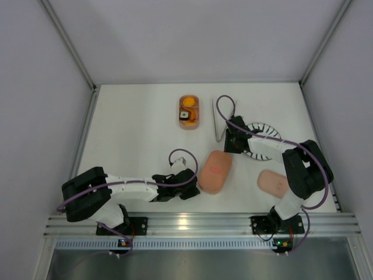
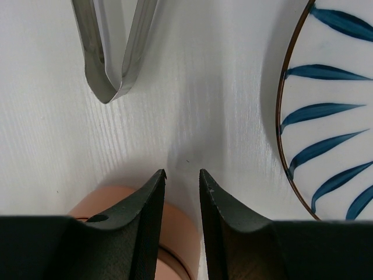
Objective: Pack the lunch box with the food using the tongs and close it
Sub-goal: Close the box lid on the packing box.
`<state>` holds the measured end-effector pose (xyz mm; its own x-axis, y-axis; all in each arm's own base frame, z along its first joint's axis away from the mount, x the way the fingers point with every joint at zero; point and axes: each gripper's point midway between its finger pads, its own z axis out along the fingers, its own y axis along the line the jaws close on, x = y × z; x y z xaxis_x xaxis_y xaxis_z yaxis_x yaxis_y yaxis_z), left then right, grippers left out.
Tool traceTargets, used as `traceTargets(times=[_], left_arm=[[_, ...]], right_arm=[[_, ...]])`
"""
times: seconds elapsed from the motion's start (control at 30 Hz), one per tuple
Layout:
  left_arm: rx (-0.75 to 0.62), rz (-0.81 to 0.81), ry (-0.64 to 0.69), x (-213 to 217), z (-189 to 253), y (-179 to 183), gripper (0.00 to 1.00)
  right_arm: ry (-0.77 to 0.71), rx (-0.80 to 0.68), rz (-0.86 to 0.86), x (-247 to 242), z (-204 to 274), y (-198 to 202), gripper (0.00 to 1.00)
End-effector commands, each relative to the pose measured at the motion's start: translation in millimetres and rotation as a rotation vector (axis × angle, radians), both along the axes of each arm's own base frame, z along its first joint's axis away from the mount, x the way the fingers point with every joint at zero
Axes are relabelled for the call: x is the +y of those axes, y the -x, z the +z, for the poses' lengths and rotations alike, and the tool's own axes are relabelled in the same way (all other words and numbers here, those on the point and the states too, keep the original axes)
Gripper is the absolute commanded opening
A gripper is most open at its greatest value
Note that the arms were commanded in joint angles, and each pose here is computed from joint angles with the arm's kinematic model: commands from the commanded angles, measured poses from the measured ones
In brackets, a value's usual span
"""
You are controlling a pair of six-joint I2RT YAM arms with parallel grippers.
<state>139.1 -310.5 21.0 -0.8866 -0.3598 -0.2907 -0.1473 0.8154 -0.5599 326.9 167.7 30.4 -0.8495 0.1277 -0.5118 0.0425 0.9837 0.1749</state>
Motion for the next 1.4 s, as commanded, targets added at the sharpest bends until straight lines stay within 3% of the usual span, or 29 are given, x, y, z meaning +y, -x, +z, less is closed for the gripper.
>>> traceTargets(times=[0.0,0.13,0.57,1.37], left_arm=[[-0.028,0.025,0.14,-23,23,3,0.06],[-0.023,0.041,0.288,-36,31,7,0.06],[-0.1,0.127,0.434,-33,38,-8,0.06],[-0.179,0.217,0.431,-3,46,-67,0.08]], right_arm=[[0.009,0.01,-0.017,-8,-4,-5,0.3],[0.006,0.015,-0.016,-7,-5,-7,0.3],[-0.005,0.023,-0.004,-8,-5,1,0.29],[-0.066,0.03,0.01,-8,0,28,0.29]])
